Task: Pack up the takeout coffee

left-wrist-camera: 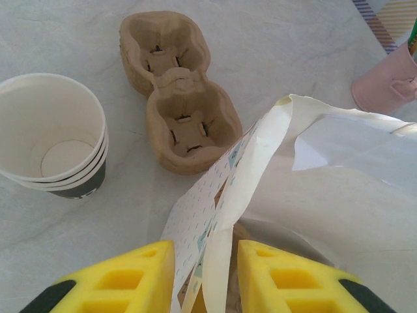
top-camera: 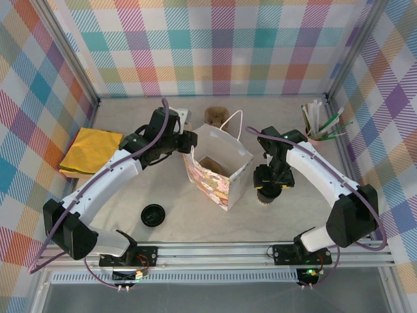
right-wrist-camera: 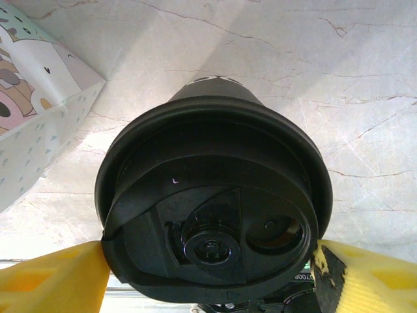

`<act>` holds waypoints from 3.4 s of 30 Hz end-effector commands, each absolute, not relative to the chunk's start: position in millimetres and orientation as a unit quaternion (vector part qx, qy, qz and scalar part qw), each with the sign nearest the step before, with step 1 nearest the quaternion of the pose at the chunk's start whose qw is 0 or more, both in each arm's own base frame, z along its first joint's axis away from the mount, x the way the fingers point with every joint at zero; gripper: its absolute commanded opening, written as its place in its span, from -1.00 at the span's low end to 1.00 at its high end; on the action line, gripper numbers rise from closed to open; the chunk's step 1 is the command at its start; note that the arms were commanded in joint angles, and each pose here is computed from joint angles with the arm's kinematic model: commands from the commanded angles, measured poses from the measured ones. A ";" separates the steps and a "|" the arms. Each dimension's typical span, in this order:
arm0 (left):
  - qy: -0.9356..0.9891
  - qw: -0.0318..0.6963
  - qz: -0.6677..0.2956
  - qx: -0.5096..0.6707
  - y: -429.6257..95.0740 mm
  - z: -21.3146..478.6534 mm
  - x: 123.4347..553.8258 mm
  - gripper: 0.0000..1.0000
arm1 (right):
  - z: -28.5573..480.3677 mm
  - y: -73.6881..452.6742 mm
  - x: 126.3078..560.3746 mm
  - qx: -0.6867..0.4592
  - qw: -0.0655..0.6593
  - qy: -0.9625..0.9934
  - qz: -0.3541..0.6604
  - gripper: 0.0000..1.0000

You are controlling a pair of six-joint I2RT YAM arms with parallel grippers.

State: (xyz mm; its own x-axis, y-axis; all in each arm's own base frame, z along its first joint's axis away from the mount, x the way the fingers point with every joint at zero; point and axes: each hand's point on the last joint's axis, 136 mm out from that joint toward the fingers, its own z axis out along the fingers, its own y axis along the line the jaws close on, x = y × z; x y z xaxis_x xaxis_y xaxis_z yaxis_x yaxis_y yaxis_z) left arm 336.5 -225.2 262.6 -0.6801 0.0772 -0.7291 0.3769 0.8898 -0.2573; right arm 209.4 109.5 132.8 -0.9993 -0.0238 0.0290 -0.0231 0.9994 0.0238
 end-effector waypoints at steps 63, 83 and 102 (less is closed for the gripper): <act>0.894 0.382 -0.192 0.135 -221.8 260.6 334.9 -0.34 | 104.2 101.5 208.5 0.020 0.047 -0.999 0.020 0.61; 0.894 0.377 -0.197 0.138 -224.8 258.8 335.3 -0.34 | 131.3 97.6 208.6 0.015 0.016 -1.000 0.017 0.48; 0.891 0.355 -0.235 0.159 -245.2 253.5 335.3 -0.34 | 234.8 77.4 196.9 -0.007 -0.105 -0.994 0.001 0.48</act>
State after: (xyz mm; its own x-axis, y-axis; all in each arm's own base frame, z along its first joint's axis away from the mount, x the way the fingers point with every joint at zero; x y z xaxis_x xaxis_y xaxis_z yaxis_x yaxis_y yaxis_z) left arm 334.2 -237.2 252.4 -0.7001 0.1092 -0.7056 0.4212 0.8612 -0.2846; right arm 208.4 88.5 217.3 -0.9805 -0.0101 -0.1964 -0.0129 0.9998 0.0130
